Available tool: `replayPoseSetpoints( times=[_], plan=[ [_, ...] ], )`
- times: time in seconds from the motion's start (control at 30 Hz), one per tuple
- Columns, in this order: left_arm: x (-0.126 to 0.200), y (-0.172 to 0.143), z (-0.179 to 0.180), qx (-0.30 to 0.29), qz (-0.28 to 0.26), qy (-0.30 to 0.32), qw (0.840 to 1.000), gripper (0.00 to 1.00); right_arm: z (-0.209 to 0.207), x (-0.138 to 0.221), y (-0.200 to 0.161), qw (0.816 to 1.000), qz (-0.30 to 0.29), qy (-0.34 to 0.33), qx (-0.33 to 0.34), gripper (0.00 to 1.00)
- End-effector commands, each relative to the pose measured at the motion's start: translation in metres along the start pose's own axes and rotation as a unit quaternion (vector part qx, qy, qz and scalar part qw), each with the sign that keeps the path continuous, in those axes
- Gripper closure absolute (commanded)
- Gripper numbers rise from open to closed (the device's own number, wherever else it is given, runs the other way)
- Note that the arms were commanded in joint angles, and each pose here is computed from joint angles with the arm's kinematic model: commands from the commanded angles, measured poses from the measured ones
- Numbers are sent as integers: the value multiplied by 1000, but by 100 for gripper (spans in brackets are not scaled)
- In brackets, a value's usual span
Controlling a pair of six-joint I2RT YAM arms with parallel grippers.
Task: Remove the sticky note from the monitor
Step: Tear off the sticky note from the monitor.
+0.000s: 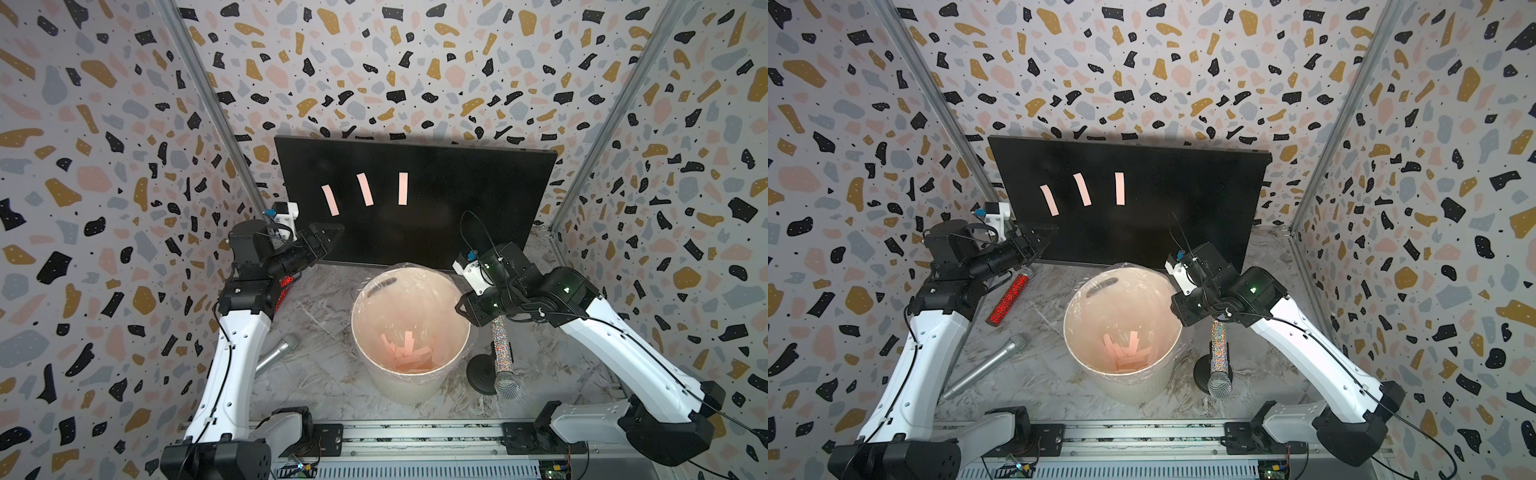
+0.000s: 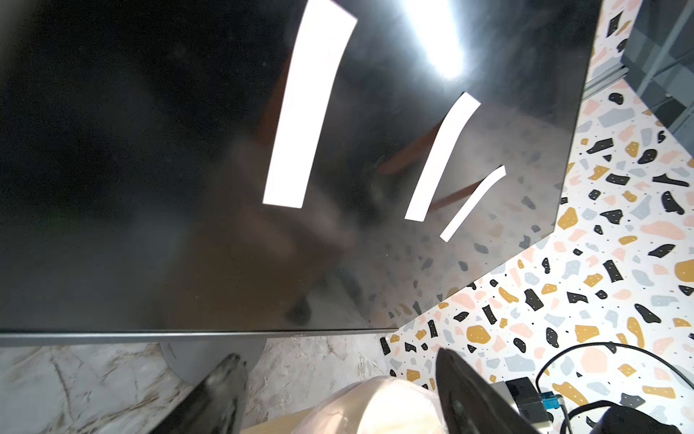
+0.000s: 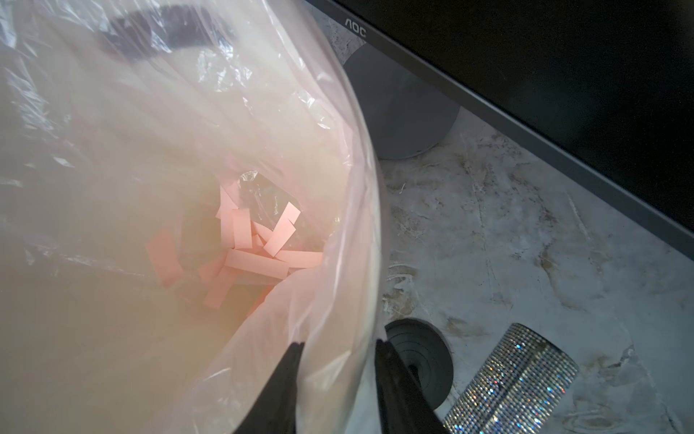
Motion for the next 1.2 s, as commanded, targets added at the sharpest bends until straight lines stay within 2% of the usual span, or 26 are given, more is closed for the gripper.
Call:
replayPoseSetpoints(
  times=[0.0,0.43,0.77,1.17],
  plan=[
    [-3,8,-8,-24,-11,-40,999,19,1,6,1,1000,-15,9,-1,69],
    [-24,28,0,-10,-15,-72,997,19,1,6,0,1000,-16,11,-1,82],
    [-33,37,0,-10,-16,-86,996,20,1,8,1,1000,-20,12,-4,81],
    [-40,50,-3,-10,-25,-91,995,26,0,5,9,999,-35,10,-18,83]
  ],
)
Point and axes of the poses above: each gripper's point midway between its finger pads, its own x axis back along the fingers, its own z axis along the line the jaws close on, y = z × x, the point moved 8 cm from there along x, back along the fingers, and after that the axes turned 9 degrees about x, right-handed, at the moved point
